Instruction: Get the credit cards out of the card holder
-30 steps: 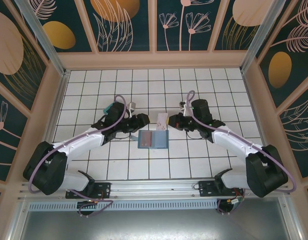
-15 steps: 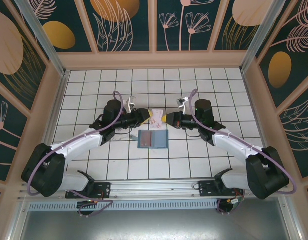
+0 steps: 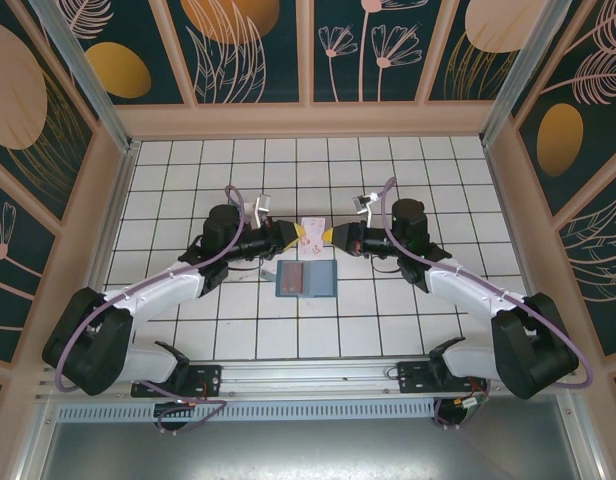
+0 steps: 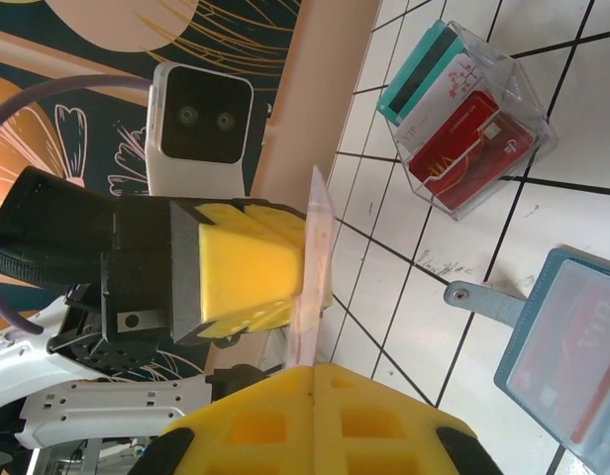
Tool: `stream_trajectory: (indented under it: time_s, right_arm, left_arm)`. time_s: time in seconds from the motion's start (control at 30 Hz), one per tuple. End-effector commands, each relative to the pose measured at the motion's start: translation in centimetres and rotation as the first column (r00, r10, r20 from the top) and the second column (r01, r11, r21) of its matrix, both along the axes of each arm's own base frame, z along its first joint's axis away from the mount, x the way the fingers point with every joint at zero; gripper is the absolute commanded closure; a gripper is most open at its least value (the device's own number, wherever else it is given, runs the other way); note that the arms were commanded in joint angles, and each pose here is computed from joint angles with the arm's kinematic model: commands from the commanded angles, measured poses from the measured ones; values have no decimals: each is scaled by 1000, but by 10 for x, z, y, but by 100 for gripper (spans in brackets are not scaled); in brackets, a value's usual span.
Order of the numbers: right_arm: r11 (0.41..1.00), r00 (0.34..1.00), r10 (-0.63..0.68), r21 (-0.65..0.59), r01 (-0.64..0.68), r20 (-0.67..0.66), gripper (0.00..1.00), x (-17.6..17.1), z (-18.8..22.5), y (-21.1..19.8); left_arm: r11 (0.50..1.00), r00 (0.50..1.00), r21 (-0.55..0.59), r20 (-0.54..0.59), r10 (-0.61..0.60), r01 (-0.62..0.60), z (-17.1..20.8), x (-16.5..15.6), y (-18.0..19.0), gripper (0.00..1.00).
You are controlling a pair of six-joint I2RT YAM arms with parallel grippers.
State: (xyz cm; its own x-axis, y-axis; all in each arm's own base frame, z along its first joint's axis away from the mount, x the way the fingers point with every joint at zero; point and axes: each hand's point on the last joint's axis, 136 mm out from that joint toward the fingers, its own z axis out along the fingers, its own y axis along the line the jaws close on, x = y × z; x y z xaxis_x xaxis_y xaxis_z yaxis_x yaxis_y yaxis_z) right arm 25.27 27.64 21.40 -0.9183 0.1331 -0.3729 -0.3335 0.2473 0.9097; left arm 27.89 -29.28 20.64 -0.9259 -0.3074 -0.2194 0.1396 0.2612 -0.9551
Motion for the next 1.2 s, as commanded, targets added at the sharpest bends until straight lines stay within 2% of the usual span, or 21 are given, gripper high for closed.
stream_trajectory:
  time_s: [0.0, 0.07, 0.1, 0.13, 0.17, 0.2, 0.27, 0.4, 0.43, 0.53, 0.63, 0.73, 0.87, 0.93, 1.03, 1.1, 1.17]
  right_arm:
    - [999, 998, 28, 34, -30, 50, 100, -4, 10, 1]
    - [999, 998, 29, 32, -30, 49, 100, -5, 9, 1]
    - [999, 998, 29, 30, -31, 48, 96, -5, 9, 1]
    - [999, 999, 29, 24, -30, 45, 81, -5, 7, 1]
    - [1000, 999, 24, 16, -25, 42, 60, -4, 5, 0]
    - [1000, 999, 17, 7, -17, 40, 47, -4, 3, -1]
    - [1000, 999, 4, -6, -4, 41, 30, -3, 1, -3]
    - [999, 998, -19, -38, 21, 55, 5, -1, -2, -6]
    - [998, 998, -28, -49, 31, 59, 2, 1, -3, -8]
    - [996, 996, -44, -77, 50, 81, 1, 3, -4, -11]
    - [993, 992, -54, -101, 65, 110, 1, 4, -3, -13]
    - [989, 989, -60, -125, 77, 138, 1, 4, -2, -16]
    - [987, 981, -66, -132, 90, 182, 1, 2, 0, -20]
    - [986, 977, -67, -133, 95, 201, 1, 1, 1, -21]
    - [986, 976, -61, -137, 92, 211, 1, -1, 1, -22]
    - [986, 977, -58, -139, 88, 207, 1, -2, -2, -22]
    - [986, 977, -55, -140, 85, 205, 1, -2, -4, -22]
  left_arm:
    - [997, 996, -71, 91, -25, 31, 31, -7, -1, 98]
    - [997, 994, -74, 103, -24, 32, 35, -8, 0, 100]
    - [997, 993, -73, 113, -22, 31, 37, -8, 0, 100]
    - [997, 993, -70, 115, -21, 29, 38, -8, 1, 100]
    - [998, 993, -55, 117, -19, 25, 36, -8, 1, 100]
    - [999, 993, -29, 119, -19, 22, 33, -7, 2, 100]
    - [999, 992, 46, 123, -16, 10, 26, -5, 4, 100]
    - [969, 991, 247, 135, -23, -11, 7, 3, 13, 100]
    - [954, 990, 299, 140, -24, -19, 1, 5, 17, 100]
    - [895, 986, 438, 168, 10, -83, -13, 17, 32, 100]
    - [790, 971, 585, 234, 50, -182, -24, 30, 57, 100]
    - [675, 948, 692, 316, 37, -257, -26, 40, 80, 100]
    - [505, 928, 815, 367, -69, -285, -27, 50, 102, 100]
    - [413, 925, 867, 359, -126, -280, -31, 54, 111, 100]
    - [240, 923, 925, 341, -178, -295, -32, 65, 131, 100]
    - [149, 917, 942, 330, -223, -302, -34, 71, 140, 100]
    - [81, 909, 949, 316, -271, -306, -38, 75, 146, 100]
